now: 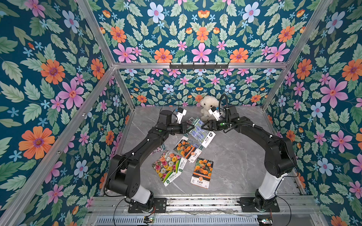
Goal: Arrange the seed packets in a row
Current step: Pick up the seed packet from the center of the board.
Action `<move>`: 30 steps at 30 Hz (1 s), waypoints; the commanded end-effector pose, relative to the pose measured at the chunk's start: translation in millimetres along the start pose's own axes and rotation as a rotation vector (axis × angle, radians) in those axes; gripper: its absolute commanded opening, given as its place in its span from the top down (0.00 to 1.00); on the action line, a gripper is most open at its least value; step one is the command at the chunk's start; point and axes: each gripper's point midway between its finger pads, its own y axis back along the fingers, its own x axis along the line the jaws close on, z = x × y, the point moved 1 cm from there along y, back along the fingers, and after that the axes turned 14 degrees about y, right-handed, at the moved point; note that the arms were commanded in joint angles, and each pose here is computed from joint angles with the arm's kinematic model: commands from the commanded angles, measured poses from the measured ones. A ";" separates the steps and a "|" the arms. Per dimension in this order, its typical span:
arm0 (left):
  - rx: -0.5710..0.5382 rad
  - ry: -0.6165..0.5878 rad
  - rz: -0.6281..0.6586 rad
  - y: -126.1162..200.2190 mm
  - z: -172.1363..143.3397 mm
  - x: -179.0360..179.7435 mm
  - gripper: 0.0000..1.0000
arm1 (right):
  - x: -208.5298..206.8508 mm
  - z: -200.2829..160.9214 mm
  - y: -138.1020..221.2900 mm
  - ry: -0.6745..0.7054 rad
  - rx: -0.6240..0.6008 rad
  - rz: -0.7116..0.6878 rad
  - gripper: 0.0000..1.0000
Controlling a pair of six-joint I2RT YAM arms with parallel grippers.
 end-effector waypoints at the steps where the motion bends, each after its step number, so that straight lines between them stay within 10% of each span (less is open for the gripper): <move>1: -0.003 -0.031 -0.002 1.7 0.6 -1.5 1.00 | 15.0 -2.8 2.5 0.055 0.010 0.073 0.30; 16: -0.060 -0.008 0.076 3.8 9.6 10.4 1.00 | 28.4 -15.9 23.3 0.076 -0.051 0.080 1.00; 22: -0.164 0.023 0.238 16.8 20.8 33.3 0.37 | 15.7 -12.4 44.1 0.039 -0.094 -0.090 1.00; 30: -0.290 -0.075 0.727 77.8 34.0 88.7 0.03 | -36.2 -50.0 107.4 -0.202 -0.168 -0.333 1.00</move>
